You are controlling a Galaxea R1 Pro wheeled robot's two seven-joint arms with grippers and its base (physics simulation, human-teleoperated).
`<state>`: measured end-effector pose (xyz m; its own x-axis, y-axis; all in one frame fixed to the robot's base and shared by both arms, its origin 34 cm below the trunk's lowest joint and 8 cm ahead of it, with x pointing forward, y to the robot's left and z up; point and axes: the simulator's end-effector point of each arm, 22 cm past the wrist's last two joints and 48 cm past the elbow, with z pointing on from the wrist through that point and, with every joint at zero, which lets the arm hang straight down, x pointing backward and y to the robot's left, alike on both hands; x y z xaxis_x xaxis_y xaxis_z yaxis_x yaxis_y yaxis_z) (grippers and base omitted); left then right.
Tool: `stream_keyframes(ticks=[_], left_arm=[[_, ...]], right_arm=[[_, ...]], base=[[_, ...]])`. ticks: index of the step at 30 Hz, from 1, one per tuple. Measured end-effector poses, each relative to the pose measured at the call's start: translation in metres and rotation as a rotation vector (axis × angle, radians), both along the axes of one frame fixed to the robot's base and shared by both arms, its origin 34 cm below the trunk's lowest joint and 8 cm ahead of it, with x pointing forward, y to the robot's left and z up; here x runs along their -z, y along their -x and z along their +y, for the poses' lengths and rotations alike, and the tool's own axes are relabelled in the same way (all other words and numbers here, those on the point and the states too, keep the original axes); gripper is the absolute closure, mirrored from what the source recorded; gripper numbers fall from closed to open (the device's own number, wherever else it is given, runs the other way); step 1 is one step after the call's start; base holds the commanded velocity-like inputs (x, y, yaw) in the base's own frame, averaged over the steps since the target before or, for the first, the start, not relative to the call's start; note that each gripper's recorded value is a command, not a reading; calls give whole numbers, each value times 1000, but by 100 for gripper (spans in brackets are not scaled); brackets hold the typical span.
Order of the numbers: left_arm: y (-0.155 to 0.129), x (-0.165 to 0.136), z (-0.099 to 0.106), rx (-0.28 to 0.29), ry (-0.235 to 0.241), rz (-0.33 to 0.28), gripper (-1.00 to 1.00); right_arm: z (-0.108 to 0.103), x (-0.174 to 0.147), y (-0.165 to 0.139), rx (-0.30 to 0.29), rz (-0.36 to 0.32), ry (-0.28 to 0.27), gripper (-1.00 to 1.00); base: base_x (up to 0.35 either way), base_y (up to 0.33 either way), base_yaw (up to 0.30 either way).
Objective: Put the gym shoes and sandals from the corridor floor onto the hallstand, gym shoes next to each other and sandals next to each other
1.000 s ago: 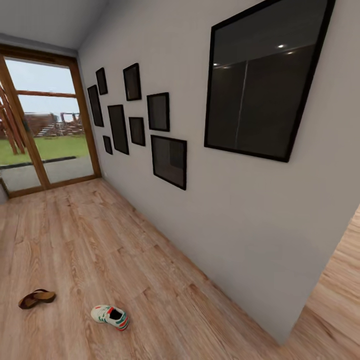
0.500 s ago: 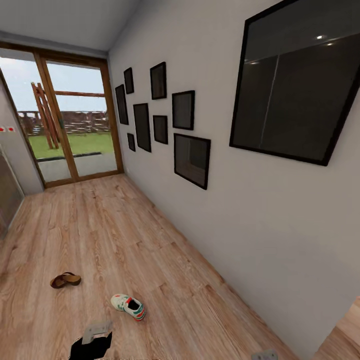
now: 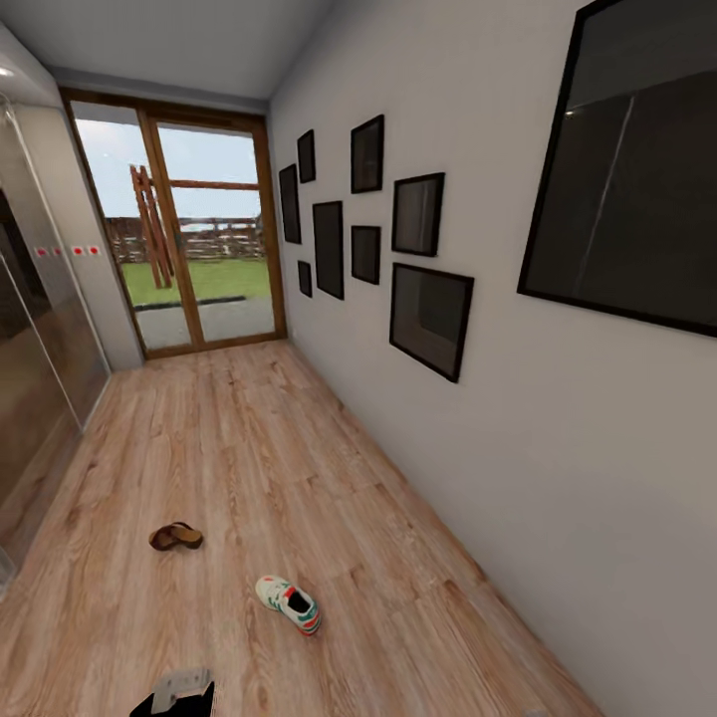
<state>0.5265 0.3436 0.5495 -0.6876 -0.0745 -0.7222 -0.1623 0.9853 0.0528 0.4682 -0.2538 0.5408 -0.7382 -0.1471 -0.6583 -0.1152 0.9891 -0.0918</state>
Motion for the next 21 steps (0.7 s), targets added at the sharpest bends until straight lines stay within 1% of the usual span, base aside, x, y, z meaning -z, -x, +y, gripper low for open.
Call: stream_keyframes(ticks=[12,21], left_arm=[[3,4,-1,1,1,10,-100],[5,8,-2,3,4,16,-100]], right_arm=[[0,4,4,-1,12,0,-100],[0,7,7,-1,21,0,-100]], base=[[305,176,244],[317,35,239]])
